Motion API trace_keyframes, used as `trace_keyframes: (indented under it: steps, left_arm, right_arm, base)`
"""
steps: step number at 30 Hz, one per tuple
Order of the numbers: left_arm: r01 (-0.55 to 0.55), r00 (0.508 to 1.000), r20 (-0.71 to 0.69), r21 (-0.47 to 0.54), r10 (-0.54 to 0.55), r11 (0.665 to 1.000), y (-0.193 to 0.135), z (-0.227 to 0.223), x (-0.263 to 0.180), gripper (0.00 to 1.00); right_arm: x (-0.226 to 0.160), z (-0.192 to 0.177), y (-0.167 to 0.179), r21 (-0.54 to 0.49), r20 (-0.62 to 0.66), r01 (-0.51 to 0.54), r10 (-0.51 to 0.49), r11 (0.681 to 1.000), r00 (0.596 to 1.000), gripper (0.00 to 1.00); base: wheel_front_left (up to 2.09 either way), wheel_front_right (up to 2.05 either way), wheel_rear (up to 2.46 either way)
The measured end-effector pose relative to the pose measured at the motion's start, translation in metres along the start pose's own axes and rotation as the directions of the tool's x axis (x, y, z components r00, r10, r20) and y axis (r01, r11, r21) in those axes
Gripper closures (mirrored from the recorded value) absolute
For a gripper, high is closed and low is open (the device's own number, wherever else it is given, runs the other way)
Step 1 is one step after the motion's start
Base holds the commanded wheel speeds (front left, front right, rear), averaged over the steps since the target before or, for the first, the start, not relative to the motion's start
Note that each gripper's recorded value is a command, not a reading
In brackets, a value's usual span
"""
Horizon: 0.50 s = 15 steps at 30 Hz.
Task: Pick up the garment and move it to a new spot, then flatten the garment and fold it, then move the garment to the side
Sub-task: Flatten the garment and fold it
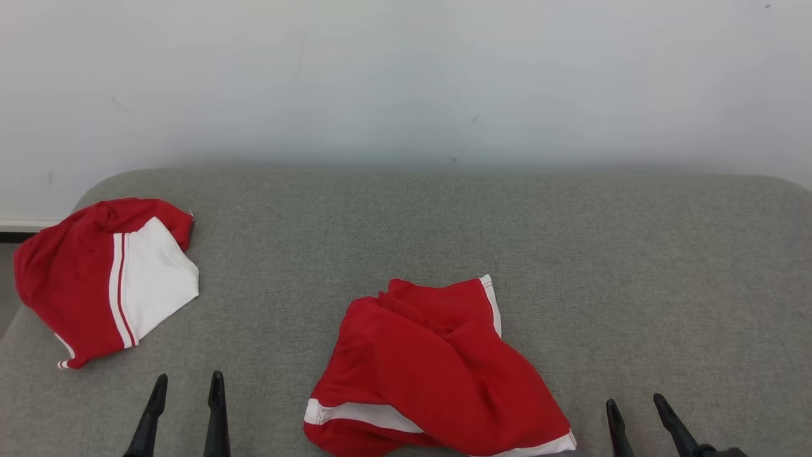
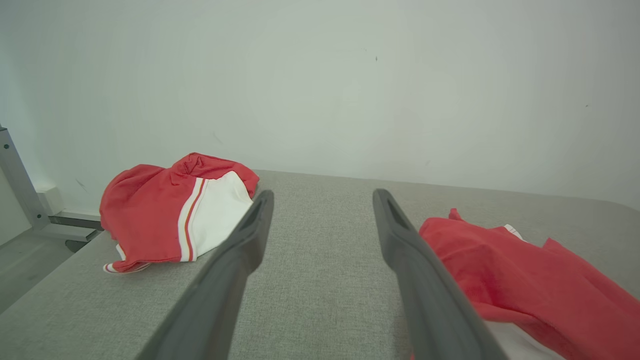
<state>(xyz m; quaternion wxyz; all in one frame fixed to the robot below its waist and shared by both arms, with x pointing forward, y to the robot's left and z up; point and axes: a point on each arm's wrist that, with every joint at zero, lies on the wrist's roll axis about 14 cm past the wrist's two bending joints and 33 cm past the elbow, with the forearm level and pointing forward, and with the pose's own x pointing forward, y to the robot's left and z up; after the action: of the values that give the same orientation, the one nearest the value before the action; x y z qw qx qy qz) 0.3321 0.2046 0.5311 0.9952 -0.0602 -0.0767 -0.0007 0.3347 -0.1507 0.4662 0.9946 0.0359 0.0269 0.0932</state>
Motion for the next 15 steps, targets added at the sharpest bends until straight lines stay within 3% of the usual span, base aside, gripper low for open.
trace_keyframes:
  steps: [15]
  left_arm:
    - [-0.031,0.999,-0.013,0.001,0.031,1.0,0.009,-0.007,-0.007,0.0]
  right_arm:
    - [0.036,-0.045,0.032,-0.033,-0.226,-0.164,0.152,0.986,0.962,0.0]
  base:
    - [0.0,0.0,0.0]
